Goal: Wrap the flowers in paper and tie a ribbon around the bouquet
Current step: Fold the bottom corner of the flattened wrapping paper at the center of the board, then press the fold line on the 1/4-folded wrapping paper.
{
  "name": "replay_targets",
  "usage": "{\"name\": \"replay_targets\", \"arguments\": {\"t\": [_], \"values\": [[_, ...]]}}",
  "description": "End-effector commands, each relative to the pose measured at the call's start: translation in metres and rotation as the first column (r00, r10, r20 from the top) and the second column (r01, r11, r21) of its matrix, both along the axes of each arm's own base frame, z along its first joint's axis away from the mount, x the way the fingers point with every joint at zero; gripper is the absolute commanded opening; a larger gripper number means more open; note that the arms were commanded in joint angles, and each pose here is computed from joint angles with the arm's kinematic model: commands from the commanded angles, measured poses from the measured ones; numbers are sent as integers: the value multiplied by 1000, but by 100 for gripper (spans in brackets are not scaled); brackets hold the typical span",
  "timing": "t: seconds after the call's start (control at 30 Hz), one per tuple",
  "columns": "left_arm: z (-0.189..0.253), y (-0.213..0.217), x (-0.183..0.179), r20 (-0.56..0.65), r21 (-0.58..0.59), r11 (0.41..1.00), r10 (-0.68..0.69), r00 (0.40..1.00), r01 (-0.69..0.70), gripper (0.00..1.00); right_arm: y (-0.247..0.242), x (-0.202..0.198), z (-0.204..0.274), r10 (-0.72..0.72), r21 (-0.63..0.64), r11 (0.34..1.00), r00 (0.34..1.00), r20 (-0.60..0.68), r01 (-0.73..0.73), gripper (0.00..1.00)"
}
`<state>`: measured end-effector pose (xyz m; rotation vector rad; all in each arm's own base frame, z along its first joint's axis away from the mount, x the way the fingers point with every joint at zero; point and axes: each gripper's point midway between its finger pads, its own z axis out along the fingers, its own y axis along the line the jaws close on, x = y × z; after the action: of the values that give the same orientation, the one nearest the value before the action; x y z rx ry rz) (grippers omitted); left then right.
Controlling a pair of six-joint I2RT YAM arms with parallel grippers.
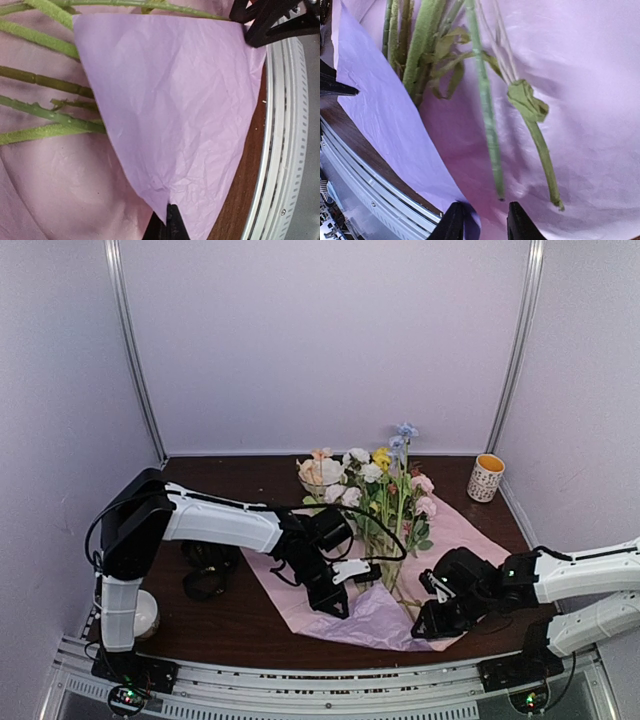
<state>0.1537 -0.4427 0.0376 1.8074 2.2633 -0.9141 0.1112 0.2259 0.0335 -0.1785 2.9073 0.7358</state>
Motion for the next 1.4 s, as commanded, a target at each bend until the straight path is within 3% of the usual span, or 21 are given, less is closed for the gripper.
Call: {"name": "replay_targets", "arguments": {"t": [0.0,0.1,0.17,0.27,0.37,0.57,0.63,0.9,1.23,1.37], "values": [[-9,-1,13,32,58,996,62,998,-64,0,-27,7,8,-33,-121,992,998,48,38,33],[-13,0,12,22,73,995,64,998,-65,0,-33,17,31,-36,-168,984,993,109,54,33],[-16,2,12,21,86,994,70,997,-71,0,-21,20,48,-12,-123,992,989,148,30,32],[-18,3,13,18,93,992,78,997,-79,0,31,14,72,54,96,993,981,185,-73,29],[-20,3,13,16,98,992,80,997,-81,0,79,4,83,91,308,942,984,154,-136,24],[-22,5,16,9,106,990,96,995,-97,0,94,12,42,42,268,961,994,103,-69,11],[-21,7,18,2,106,989,108,994,-107,0,70,8,-1,-27,163,986,999,36,20,5],[-20,13,25,-5,90,986,143,990,-142,0,7,-12,-57,-125,-44,991,991,-42,123,2],[-22,13,19,-36,86,990,119,992,-116,0,-47,-27,-38,-160,-168,974,987,-27,154,5],[-22,13,18,-41,83,990,115,993,-111,0,-44,-18,-6,-133,-137,981,990,46,138,5]]}}
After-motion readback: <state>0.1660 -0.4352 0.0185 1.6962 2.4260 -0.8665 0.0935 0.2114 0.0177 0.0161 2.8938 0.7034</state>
